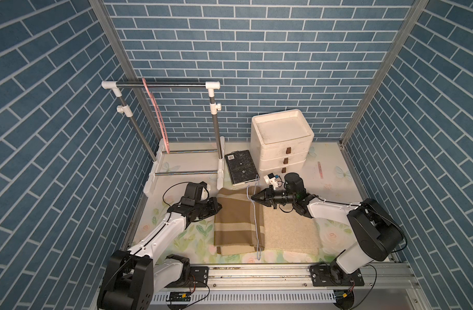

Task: Hang the scarf on the hanger

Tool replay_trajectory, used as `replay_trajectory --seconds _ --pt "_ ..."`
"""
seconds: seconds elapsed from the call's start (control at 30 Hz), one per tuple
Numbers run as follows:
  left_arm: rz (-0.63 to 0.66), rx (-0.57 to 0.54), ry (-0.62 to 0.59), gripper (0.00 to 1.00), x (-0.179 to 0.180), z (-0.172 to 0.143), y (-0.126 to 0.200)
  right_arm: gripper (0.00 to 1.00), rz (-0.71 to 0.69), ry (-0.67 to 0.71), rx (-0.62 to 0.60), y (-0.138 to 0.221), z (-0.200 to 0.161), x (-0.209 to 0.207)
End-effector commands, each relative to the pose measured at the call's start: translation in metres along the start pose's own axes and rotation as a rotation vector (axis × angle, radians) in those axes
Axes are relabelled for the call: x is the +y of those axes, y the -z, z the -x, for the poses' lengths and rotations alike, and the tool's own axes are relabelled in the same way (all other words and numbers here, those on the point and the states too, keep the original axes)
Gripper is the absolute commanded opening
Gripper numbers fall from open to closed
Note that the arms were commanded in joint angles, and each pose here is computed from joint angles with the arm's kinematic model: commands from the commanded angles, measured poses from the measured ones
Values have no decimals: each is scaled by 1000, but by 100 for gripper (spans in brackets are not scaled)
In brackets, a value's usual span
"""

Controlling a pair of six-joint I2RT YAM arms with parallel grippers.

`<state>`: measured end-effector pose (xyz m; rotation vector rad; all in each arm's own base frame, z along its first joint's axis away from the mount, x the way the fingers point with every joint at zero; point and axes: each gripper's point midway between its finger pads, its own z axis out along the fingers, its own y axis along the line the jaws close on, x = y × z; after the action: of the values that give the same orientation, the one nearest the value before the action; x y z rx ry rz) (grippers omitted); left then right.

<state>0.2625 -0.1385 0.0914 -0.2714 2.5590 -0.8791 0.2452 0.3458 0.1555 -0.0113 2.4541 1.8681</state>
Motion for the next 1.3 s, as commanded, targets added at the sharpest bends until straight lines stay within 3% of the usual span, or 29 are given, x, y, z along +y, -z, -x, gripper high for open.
replay_trajectory --seconds 0.0,0.13,0.43,0.67,0.93,1.07,1.27 --pt "-21 -15 22 0 -7 6 9 0 4 10 -25 5 8 -6" --pt "-6 13 30 1 -11 2 19 0 -6 -1 -29 8 9 -12" --pt "155 -18 79 3 30 -10 19 0 -29 -18 -7 5 4 -29" --pt "171 -10 81 14 43 -11 1 0 -45 14 -7 7 5 -24" --pt "202 -59 66 38 50 -2 -1 0 -36 28 -16 9 6 -18" --pt "112 -162 -33 52 10 32 23 0 -32 31 -13 9 6 -16" --pt "-245 -183 -147 69 -91 54 58 0 -35 34 -11 7 7 -17"
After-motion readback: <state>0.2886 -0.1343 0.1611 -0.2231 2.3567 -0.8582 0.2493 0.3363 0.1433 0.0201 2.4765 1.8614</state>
